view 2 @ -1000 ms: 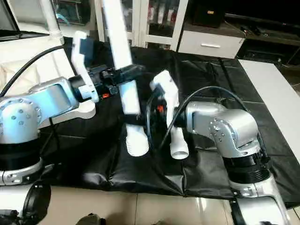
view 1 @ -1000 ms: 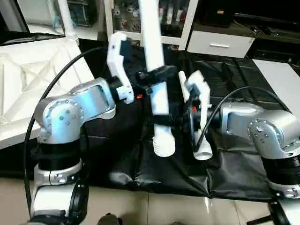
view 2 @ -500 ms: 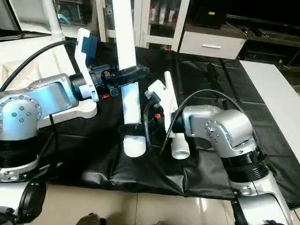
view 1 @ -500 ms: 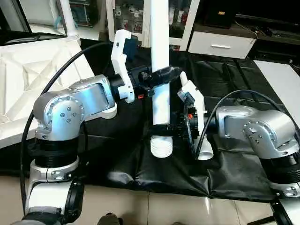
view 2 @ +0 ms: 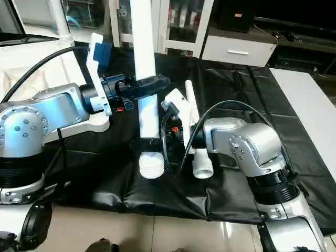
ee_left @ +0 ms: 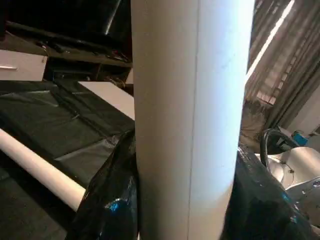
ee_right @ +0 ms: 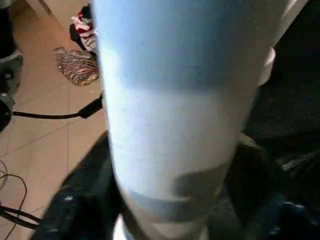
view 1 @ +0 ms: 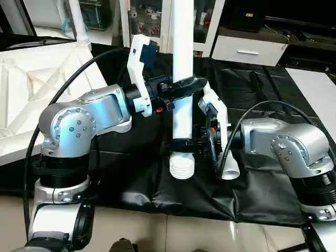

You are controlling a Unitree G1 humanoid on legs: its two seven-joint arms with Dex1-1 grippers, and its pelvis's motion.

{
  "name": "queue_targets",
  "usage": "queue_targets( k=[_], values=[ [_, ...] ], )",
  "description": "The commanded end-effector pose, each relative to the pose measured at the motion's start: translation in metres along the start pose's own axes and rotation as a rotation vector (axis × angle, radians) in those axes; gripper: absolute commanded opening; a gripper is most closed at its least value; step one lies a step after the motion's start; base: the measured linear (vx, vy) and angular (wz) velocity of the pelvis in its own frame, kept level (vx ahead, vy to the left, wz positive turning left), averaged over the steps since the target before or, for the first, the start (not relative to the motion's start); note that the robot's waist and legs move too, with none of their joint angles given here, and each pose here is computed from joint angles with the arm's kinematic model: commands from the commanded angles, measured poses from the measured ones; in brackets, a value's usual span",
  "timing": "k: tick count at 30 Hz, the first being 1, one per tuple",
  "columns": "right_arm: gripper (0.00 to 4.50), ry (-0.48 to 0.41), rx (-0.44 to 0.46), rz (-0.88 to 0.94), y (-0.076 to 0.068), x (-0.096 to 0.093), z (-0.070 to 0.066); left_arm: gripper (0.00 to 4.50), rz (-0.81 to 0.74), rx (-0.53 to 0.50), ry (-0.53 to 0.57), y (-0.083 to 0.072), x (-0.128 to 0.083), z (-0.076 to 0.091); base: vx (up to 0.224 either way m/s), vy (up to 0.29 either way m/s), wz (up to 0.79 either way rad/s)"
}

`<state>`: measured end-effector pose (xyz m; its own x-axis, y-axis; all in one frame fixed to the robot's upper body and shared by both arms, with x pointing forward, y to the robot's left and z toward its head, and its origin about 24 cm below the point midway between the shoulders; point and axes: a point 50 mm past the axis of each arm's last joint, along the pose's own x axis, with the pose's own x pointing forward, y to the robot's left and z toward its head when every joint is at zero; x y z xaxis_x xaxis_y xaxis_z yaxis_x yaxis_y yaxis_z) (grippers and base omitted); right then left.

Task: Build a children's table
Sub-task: Pick table leg

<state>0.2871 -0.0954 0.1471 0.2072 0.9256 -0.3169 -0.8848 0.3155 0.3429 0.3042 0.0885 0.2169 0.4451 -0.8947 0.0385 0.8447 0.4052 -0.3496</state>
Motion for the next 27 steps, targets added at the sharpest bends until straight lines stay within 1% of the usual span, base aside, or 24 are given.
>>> queue_targets(
  k=[1,4,7,10,11,12,14,16,19,20,21,24,25,26,27],
  values=[
    [2.53,-0.016,-0.002,-0.033,-0.004,-0.002,0.0,1.79,-0.045,0.01,-0.005,-0.006,0.002,0.001,0.0,0.0,0.0],
    [2.35,-0.019,-0.001,-0.034,-0.004,-0.002,0.0,1.79,-0.04,0.011,-0.005,-0.006,0.001,0.001,0.0,0.0,0.0],
    [1.99,-0.021,-0.001,-0.034,-0.004,-0.002,0.0,1.79,-0.038,0.013,-0.007,-0.005,0.001,0.002,0.0,0.0,0.0],
    [1.88,-0.024,-0.003,-0.035,-0.005,-0.001,0.0,1.79,-0.03,0.027,-0.005,-0.005,0.0,0.003,0.0,0.0,0.0],
    [1.87,-0.026,-0.004,-0.035,-0.005,-0.001,0.0,2.14,-0.036,0.027,-0.005,-0.005,0.0,0.003,0.0,0.0,0.0],
    [1.87,-0.027,-0.004,-0.036,-0.005,-0.001,0.001,2.35,-0.047,0.02,-0.007,-0.005,0.001,0.002,0.0,0.0,0.0],
    [1.86,-0.034,-0.006,-0.04,-0.006,-0.001,0.001,2.57,-0.059,0.003,-0.014,-0.006,-0.001,0.003,0.0,0.0,0.0],
    [1.85,-0.037,-0.008,-0.044,-0.006,-0.001,0.001,2.83,-0.051,0.011,-0.009,-0.005,-0.002,0.002,0.0,0.0,0.0],
    [1.85,-0.042,-0.007,-0.053,-0.006,-0.003,0.001,3.04,-0.072,0.009,-0.006,-0.007,-0.005,0.002,0.0,0.0,0.0],
    [1.85,-0.044,-0.007,-0.055,-0.006,-0.003,0.001,3.04,-0.078,0.006,-0.008,-0.007,-0.005,0.002,0.0,0.0,0.0],
    [1.85,-0.046,-0.006,-0.057,-0.007,-0.004,0.001,3.27,-0.082,0.004,-0.009,-0.007,-0.006,0.002,0.0,0.0,0.0],
    [1.85,-0.079,0.01,-0.095,-0.009,-0.008,0.0,3.39,-0.093,-0.006,-0.049,-0.008,-0.01,0.005,0.0,0.0,0.0],
    [1.85,-0.094,0.015,-0.115,-0.01,-0.01,0.001,3.44,-0.08,0.002,-0.073,-0.008,-0.012,0.008,0.0,0.0,0.0],
    [1.85,-0.101,0.017,-0.127,-0.011,-0.011,0.0,3.62,-0.071,0.01,-0.082,-0.007,-0.013,0.009,0.0,0.0,0.0],
    [1.85,-0.11,0.019,-0.145,-0.012,-0.013,0.0,3.62,-0.048,0.03,-0.092,-0.007,-0.015,0.01,0.0,0.0,0.0]
  ],
)
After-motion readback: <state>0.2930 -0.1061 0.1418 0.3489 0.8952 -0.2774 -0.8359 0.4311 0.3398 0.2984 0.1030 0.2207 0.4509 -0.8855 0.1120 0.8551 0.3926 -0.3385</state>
